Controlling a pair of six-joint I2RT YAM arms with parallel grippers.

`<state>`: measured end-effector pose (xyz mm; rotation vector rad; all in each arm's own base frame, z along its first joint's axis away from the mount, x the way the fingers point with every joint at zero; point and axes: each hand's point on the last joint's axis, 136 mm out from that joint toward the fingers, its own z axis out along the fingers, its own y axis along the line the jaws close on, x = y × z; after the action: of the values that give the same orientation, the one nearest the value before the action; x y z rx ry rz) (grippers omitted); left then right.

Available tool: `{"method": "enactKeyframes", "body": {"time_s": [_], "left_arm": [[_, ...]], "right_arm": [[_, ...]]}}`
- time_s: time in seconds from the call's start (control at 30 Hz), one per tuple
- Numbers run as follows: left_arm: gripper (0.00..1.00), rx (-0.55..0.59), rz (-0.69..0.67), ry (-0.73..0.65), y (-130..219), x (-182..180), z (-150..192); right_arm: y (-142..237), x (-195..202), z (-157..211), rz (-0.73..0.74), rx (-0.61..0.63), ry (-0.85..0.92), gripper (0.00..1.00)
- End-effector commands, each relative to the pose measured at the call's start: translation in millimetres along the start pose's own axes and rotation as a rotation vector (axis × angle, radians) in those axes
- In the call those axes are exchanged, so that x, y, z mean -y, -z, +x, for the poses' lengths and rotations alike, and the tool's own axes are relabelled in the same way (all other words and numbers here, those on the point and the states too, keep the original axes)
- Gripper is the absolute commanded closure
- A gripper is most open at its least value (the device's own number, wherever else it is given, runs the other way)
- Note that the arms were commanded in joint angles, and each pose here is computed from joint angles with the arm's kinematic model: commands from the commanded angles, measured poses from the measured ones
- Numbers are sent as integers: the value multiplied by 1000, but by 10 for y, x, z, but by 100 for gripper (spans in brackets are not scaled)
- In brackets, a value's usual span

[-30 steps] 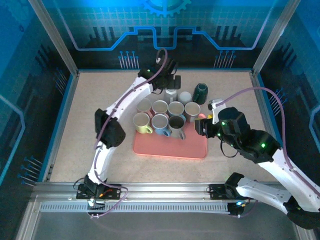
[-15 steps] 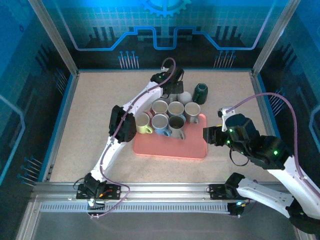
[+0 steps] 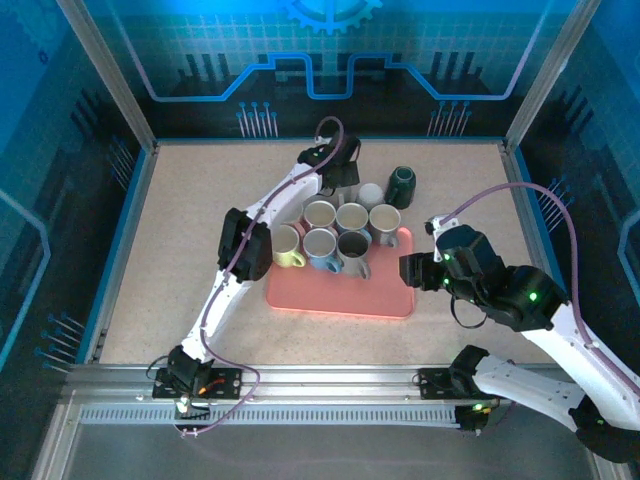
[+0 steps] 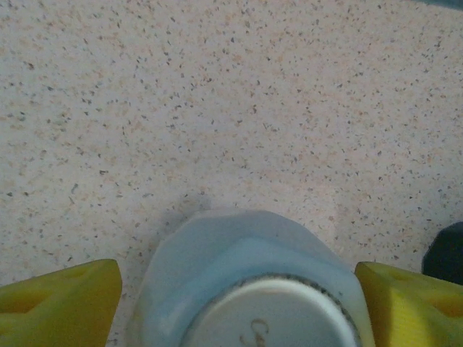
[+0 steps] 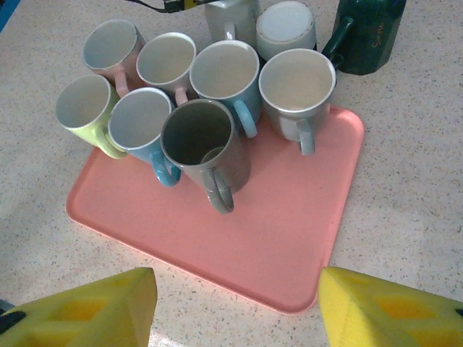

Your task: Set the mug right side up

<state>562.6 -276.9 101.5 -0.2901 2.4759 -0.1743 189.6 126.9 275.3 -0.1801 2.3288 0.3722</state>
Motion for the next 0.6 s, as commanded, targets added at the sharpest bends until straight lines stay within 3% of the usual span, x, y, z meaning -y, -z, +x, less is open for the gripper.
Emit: {"method": "enactKeyframes", "body": {"time_s": [0.0,0.2,0.47,0.57], "left_arm": [[12,-55,-7,21,-168,-68,158],[10,-63,-2,38,-227,-111,155],[43,2,43,83,-56,-140,-201],[50,59,82,99,167,-76,-440]], "right_arm": [[1,19,-19,1,13,-31,38],[-2,30,6,2,11,-33,40],[61,19,-40,-9,28,-32,42],[100,11,-75,-18,44,-30,42]]}}
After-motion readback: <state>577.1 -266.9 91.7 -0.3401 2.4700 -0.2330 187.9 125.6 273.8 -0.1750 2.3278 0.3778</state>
